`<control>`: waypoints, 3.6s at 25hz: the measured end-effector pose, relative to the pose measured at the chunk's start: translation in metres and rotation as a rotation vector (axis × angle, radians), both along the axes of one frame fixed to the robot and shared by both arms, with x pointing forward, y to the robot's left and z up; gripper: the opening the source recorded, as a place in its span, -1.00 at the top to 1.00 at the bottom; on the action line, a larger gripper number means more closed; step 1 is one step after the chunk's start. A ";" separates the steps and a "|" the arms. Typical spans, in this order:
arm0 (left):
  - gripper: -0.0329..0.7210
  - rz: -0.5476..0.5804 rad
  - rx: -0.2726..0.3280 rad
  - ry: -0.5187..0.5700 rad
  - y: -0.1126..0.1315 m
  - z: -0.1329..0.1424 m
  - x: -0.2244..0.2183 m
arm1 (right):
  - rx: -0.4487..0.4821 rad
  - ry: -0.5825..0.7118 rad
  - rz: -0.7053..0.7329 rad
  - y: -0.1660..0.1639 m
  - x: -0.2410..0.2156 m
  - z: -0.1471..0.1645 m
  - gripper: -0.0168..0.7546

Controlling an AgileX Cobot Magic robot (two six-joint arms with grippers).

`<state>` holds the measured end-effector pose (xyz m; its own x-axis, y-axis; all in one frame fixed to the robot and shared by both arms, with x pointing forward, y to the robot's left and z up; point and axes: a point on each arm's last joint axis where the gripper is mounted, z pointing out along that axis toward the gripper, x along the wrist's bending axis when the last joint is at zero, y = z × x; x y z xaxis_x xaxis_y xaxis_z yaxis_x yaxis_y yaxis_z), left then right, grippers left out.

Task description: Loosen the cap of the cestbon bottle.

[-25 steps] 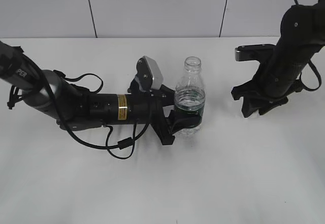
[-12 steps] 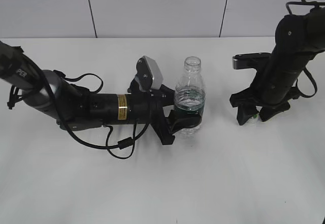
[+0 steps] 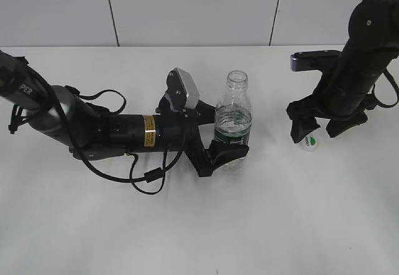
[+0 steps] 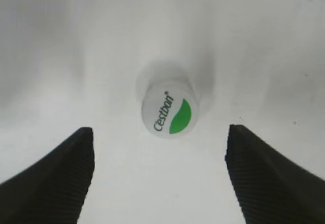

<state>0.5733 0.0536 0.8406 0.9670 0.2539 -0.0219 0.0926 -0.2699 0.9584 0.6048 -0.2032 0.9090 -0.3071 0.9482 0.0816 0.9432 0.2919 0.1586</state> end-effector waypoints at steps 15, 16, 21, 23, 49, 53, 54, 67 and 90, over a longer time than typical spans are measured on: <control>-0.65 -0.095 0.145 0.064 0.045 0.010 0.010 | 0.026 -0.049 0.000 0.000 -0.007 0.036 -0.59; -0.65 -0.095 0.156 0.067 0.050 0.013 0.012 | 0.028 -0.054 0.000 0.000 -0.007 0.038 -0.59; -0.65 -0.046 0.230 0.032 0.070 0.034 0.021 | 0.036 -0.094 0.004 0.000 -0.008 0.050 -0.58; -0.65 0.013 0.276 -0.007 0.075 0.045 0.027 | 0.041 -0.126 0.003 0.000 -0.007 0.054 -0.58; -0.65 1.255 0.739 0.167 0.182 0.191 0.027 | -0.086 -0.338 0.016 -0.016 0.031 0.182 -0.58; -0.65 1.218 0.810 0.299 0.182 0.209 0.021 | -0.098 -0.265 -0.029 -0.034 0.028 0.185 -0.58; -0.65 1.199 0.829 0.333 0.183 0.212 0.020 | -0.099 -0.246 -0.037 -0.037 0.027 0.185 -0.58; -0.65 1.161 0.847 0.766 0.239 0.219 0.005 | 0.005 -0.231 -0.060 -0.051 0.018 0.197 -0.58; -0.65 1.123 0.742 0.820 0.238 0.204 -0.150 | 0.016 -0.200 -0.051 -0.066 -0.154 0.189 -0.57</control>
